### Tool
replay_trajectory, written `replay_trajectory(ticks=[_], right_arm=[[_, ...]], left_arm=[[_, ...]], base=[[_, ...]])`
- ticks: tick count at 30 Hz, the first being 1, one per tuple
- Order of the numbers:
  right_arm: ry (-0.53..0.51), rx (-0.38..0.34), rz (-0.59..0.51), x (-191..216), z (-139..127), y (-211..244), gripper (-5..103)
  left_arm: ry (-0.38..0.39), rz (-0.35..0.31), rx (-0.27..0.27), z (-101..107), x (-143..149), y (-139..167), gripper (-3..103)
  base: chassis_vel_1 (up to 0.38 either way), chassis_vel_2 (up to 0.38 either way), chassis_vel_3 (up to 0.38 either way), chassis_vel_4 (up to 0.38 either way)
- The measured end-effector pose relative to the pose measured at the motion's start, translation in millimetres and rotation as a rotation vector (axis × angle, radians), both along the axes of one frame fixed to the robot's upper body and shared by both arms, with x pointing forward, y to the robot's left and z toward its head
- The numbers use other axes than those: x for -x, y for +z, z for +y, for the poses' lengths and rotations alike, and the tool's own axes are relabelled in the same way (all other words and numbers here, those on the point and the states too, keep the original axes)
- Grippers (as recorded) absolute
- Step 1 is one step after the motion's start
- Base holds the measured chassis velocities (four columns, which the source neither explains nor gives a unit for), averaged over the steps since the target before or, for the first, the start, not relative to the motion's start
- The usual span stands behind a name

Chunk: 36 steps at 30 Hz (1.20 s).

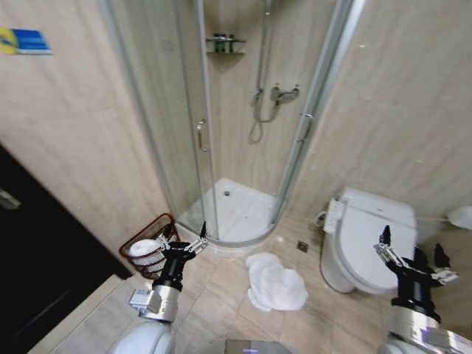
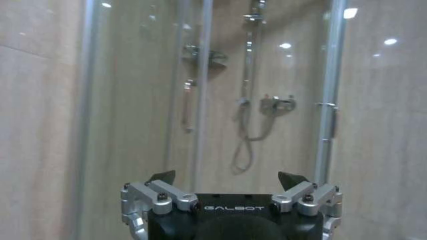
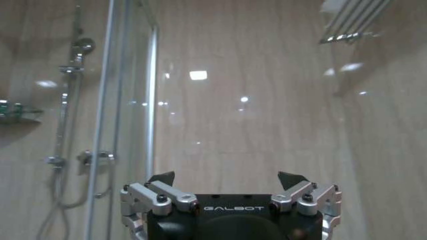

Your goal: Discard the used towel into the hamper.

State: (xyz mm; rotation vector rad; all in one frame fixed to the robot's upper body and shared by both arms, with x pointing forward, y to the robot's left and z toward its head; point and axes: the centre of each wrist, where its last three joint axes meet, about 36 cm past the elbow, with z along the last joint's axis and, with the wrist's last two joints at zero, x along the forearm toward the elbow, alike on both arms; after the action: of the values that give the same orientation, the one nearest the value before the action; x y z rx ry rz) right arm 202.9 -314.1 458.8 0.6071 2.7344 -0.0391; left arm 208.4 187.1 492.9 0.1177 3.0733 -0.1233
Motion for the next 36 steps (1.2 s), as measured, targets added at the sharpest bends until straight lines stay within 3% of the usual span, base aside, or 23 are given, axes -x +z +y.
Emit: replay_trajectory(ticks=[14, 36], right_arm=[[0.017, -0.013, -0.021, 1.9, 0.5, -20.3, 100], [0.019, -0.028, 0.015, 2.6, -4.0, -38.8, 100]], left_arm=[[0.0, 0.0, 0.0, 0.0, 0.0, 0.0, 100], [0.0, 0.0, 0.0, 0.0, 0.0, 0.0, 100]], base=[[-0.115, -0.123, -0.118, -0.114], [0.0, 0.0, 0.0, 0.0]])
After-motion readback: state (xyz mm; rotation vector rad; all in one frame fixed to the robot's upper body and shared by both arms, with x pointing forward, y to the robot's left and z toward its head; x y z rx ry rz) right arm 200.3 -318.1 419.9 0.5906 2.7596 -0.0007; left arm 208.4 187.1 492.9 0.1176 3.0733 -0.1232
